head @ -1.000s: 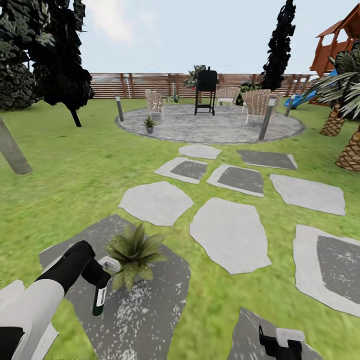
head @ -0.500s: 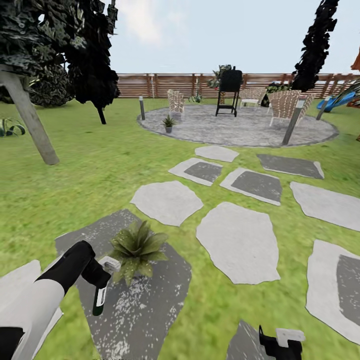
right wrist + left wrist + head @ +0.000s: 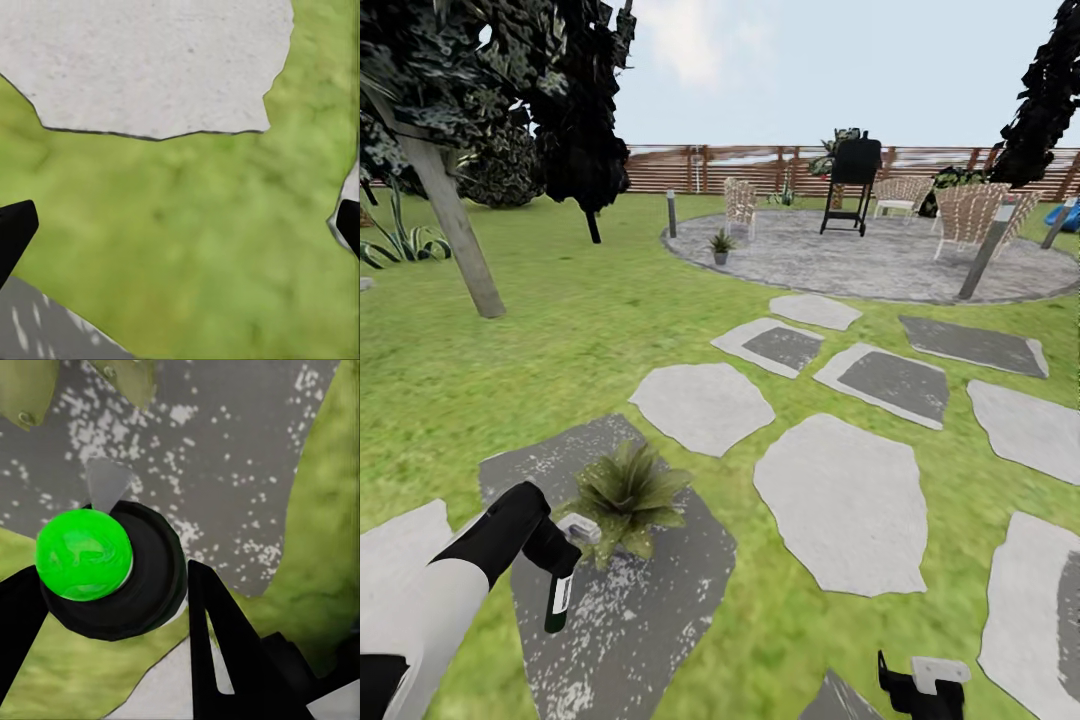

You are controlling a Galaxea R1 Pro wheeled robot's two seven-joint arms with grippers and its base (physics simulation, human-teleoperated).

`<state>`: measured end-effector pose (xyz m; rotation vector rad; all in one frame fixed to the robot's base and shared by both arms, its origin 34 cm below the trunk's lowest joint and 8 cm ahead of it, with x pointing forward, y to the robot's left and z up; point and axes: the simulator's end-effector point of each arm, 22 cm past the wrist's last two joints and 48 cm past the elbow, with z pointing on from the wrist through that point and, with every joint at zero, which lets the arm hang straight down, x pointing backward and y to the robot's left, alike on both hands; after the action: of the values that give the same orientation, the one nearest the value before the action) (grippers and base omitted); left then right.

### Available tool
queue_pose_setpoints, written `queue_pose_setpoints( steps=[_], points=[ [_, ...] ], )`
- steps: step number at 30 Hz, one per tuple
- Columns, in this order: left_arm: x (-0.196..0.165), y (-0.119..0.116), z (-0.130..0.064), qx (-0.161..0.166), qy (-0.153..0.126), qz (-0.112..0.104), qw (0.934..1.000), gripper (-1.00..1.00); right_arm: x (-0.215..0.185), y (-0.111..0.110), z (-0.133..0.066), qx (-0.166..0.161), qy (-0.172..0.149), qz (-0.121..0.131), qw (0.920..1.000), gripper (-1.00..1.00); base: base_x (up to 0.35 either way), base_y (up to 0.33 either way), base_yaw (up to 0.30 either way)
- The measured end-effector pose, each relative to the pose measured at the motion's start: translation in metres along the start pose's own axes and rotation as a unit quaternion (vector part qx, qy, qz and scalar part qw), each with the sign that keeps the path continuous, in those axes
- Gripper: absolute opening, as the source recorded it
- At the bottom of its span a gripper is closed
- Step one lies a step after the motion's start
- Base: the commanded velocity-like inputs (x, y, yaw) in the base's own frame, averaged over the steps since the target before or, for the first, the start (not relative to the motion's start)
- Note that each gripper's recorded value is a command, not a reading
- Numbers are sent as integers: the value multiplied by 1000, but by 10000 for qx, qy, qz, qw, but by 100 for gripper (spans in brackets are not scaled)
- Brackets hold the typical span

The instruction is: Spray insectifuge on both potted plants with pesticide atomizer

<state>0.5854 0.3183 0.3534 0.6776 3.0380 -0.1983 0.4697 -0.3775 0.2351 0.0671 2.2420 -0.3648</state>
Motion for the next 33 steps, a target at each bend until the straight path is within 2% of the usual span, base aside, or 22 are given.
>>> queue_pose_setpoints(
  steps=[9,19,24,29,33],
  points=[
    [1,0,1,2,7,0,10000,-100,0,0,0,-1,1,-1,10000,100,-3,-276,46],
    [1,1,0,-7,17,1,10000,-100,0,0,0,-2,1,-1,10000,100,-27,-273,266],
    [4,1,2,-2,56,-11,10000,-100,0,0,0,-2,0,-1,10000,100,167,-229,276],
    [7,10,4,-208,78,-76,9997,-100,0,0,0,-2,-1,0,10000,100,208,-143,276],
    [8,13,4,-251,81,-113,9996,-100,0,0,0,-3,2,0,10000,100,63,-24,163]
  ],
)
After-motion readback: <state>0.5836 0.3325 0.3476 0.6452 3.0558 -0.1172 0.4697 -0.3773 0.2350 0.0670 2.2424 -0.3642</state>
